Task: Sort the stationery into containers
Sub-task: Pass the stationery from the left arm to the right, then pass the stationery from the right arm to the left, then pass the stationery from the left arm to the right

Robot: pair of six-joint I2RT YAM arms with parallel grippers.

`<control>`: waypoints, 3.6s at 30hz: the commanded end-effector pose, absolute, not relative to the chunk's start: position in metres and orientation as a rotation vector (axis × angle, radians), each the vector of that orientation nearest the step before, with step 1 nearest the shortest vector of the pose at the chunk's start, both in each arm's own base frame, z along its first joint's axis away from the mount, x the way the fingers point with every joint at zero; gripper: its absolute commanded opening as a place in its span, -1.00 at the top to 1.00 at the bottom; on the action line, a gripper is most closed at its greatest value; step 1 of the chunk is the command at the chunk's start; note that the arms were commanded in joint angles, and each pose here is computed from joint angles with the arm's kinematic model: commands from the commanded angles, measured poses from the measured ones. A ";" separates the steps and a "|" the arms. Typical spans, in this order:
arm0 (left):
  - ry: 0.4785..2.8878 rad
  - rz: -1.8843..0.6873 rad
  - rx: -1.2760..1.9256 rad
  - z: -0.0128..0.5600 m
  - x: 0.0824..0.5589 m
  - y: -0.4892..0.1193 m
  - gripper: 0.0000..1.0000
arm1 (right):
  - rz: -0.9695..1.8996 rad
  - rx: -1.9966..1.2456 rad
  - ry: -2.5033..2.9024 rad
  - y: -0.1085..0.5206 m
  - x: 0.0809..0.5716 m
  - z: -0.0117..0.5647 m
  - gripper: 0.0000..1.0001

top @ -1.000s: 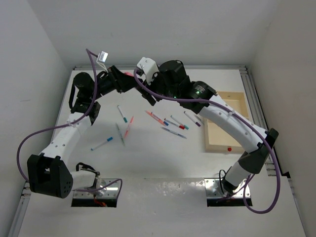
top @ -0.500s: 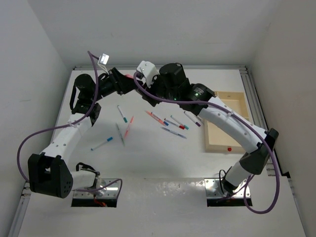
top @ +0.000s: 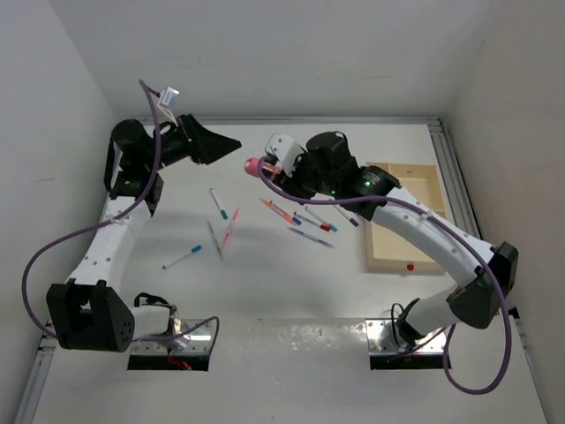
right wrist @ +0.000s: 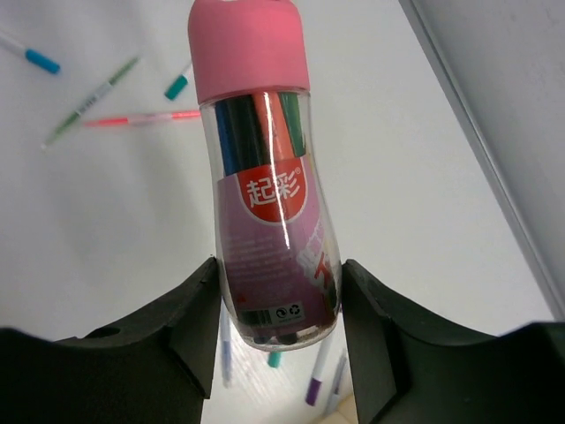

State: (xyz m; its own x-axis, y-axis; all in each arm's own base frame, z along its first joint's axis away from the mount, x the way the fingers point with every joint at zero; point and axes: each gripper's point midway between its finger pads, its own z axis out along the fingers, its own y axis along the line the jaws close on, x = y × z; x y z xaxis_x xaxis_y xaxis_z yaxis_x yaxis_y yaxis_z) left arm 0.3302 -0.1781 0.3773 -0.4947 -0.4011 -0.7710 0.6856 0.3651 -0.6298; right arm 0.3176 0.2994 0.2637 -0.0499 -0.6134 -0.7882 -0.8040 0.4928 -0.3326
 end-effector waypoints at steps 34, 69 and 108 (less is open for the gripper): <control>1.582 -0.855 1.439 0.272 0.244 -0.254 -0.80 | 0.177 -1.736 1.048 0.296 0.247 0.292 1.00; 1.531 -1.076 0.875 0.340 0.291 -0.242 1.00 | 0.348 -0.927 1.452 0.250 0.306 0.385 -0.76; 1.395 -1.332 0.478 0.405 0.280 -0.257 1.00 | 1.397 -0.293 1.923 0.327 0.337 0.388 -0.36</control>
